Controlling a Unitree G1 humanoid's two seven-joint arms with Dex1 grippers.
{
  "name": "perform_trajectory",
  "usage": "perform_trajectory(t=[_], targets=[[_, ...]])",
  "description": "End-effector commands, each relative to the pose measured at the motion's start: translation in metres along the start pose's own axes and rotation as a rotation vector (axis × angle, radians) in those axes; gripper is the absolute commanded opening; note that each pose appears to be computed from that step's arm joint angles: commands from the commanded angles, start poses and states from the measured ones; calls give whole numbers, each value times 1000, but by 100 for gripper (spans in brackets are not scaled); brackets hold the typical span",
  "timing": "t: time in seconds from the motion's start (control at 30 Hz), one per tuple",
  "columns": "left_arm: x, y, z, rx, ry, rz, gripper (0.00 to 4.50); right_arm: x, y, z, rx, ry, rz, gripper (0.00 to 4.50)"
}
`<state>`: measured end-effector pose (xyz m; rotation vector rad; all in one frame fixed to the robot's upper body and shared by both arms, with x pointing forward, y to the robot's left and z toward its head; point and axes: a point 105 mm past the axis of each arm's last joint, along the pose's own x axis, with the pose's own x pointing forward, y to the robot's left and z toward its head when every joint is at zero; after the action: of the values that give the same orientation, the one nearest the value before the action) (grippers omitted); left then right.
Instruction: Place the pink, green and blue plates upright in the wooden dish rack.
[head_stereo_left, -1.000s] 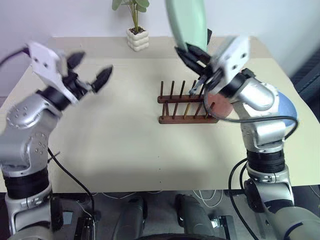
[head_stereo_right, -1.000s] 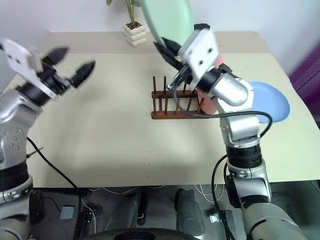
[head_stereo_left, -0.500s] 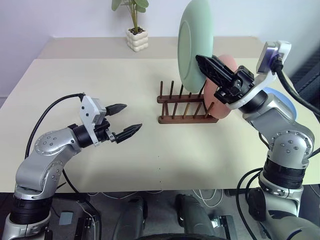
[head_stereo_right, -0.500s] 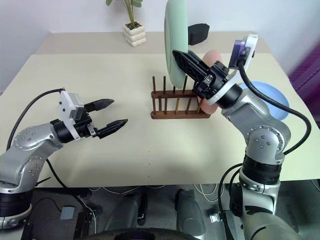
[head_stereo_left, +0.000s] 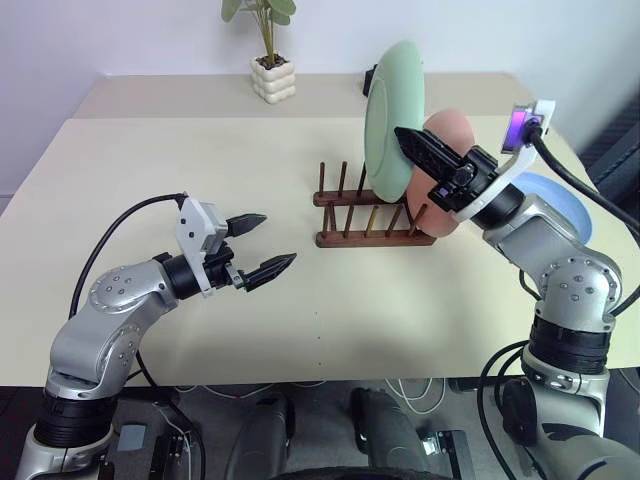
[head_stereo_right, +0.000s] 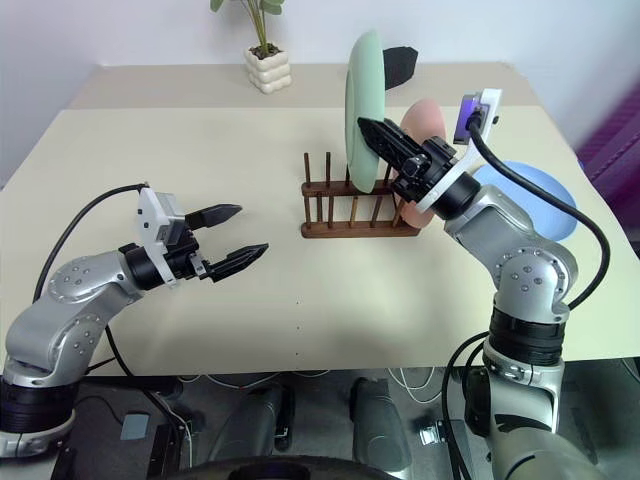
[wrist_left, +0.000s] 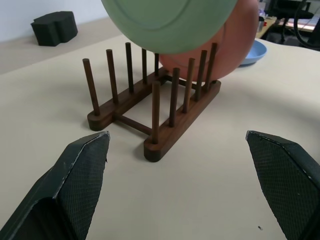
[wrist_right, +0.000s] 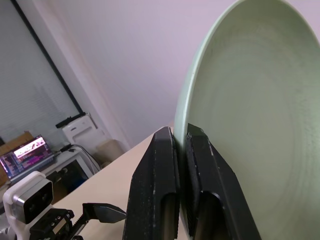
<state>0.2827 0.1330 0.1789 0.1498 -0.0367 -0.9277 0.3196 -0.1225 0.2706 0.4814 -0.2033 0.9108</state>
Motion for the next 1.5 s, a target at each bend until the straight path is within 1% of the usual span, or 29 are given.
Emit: perform_trajectory(t=[0.03, 0.23, 0.43, 0.67, 0.7, 0.73, 0.77, 0.8, 0.9, 0.93, 1.17, 1.27, 1.33, 1.43, 1.5], targets=[[-1, -4, 11, 45, -38, 1, 448, 0, 4, 15, -4, -47, 20, 0], [-1, -2, 11, 47, -37, 5, 448, -1, -6, 15, 51, -63, -24, 0], [0, -2, 11, 51, -36, 1, 448, -4, -15, 7, 88, -35, -74, 0], [0, 0, 10, 53, -29, 5, 448, -6, -19, 4, 109, -38, -100, 0], [0, 0, 10, 54, -28, 6, 450, -6, -19, 4, 111, -40, -99, 70], [0, 1, 10, 55, -28, 6, 450, -6, -19, 4, 112, -41, -98, 98], [-1, 1, 9, 55, -28, 6, 450, -6, -19, 4, 111, -43, -98, 151], [-1, 1, 9, 55, -28, 6, 450, -5, -19, 5, 111, -44, -98, 188], [-1, 1, 9, 54, -28, 7, 450, -5, -18, 7, 95, -49, -96, 340], [-1, 1, 9, 53, -28, 7, 450, -5, -18, 9, 85, -55, -94, 376], [0, 0, 8, 48, -32, 6, 450, -2, -11, 25, 20, -95, -70, 376], [0, 0, 8, 46, -34, 6, 450, 1, -1, 34, -43, -101, -32, 376], [1, -1, 7, 45, -35, 5, 450, 3, 9, 43, -118, -99, 9, 376], [1, -1, 8, 45, -36, 5, 450, 0, 23, 60, -284, -93, 63, 376], [1, -1, 8, 46, -37, 4, 450, -9, 22, 72, -411, -66, 65, 376]])
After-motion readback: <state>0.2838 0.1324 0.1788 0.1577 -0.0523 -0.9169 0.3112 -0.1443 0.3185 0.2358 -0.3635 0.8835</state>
